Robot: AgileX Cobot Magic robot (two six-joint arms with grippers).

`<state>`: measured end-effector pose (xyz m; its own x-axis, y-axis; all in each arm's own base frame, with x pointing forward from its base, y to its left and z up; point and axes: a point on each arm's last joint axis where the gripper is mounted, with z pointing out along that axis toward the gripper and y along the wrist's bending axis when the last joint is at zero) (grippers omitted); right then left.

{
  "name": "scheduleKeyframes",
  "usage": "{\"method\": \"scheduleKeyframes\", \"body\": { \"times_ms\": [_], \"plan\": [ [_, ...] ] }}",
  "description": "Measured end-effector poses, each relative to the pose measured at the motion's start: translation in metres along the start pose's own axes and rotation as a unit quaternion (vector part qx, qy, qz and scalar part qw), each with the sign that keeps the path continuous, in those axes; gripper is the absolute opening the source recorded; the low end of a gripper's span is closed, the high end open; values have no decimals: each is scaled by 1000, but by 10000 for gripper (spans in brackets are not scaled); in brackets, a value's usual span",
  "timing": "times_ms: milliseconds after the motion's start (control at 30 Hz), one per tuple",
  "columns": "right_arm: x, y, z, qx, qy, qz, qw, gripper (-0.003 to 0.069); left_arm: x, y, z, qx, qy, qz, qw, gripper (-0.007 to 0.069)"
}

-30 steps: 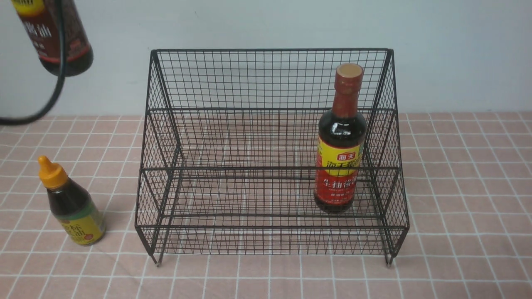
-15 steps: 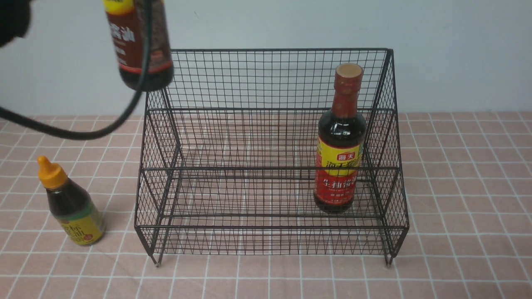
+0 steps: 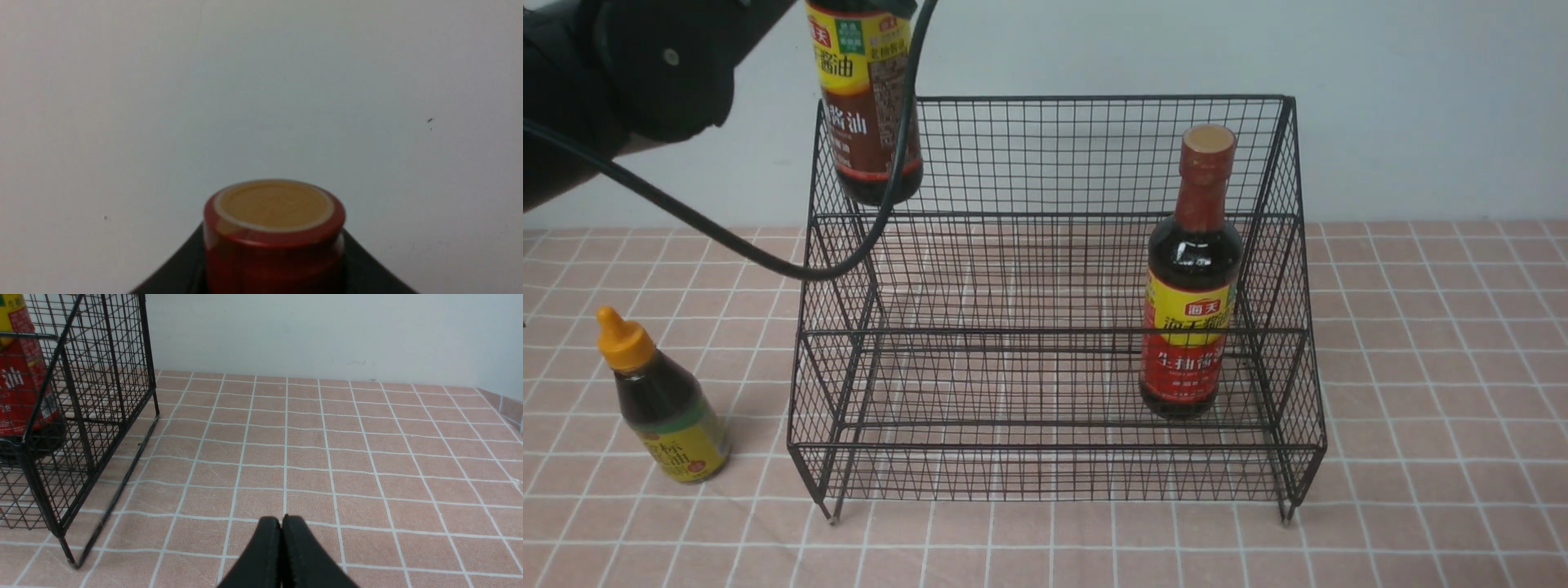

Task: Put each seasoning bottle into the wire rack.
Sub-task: Use the left arm to put the condiment bottle back on the shelf

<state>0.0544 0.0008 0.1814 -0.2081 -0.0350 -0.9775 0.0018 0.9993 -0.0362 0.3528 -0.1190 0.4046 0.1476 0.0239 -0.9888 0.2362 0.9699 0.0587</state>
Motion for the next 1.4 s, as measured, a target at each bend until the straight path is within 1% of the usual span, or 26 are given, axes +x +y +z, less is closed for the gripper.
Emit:
{"method": "scheduleKeyframes", "body": {
  "times_ms": [300, 333, 367, 433, 633, 767, 1000, 1300, 1400],
  "plan": [
    [0, 0, 0, 0, 0, 0, 1000, -14, 18, -8, -2, 43, 98, 1, 994, 260],
    [0, 0, 0, 0, 0, 0, 1000, -14, 19, -8, -2, 57, 102, 1, 993, 260],
    [0, 0, 0, 0, 0, 0, 1000, -14, 21, -9, -2, 50, 114, 4, 992, 260],
    [0, 0, 0, 0, 0, 0, 1000, -14, 25, -10, -3, 58, 132, 6, 990, 260],
    [0, 0, 0, 0, 0, -4, 1000, -14, 43, -16, -3, 83, 198, 10, 977, 260],
    [0, 0, 0, 0, 0, -9, 1000, -14, 64, -19, 3, 93, 241, 11, 966, 260],
    [0, 0, 0, 0, 0, -10, 1000, -14, 84, -22, 9, 98, 268, 14, 958, 260],
    [0, 0, 0, 0, 0, -11, 1000, -14, 88, -22, 12, 96, 270, 13, 958, 260],
    [0, 0, 0, 0, 0, -11, 1000, -14, 88, -22, 13, 90, 266, 0, 960, 267]
  ]
}}
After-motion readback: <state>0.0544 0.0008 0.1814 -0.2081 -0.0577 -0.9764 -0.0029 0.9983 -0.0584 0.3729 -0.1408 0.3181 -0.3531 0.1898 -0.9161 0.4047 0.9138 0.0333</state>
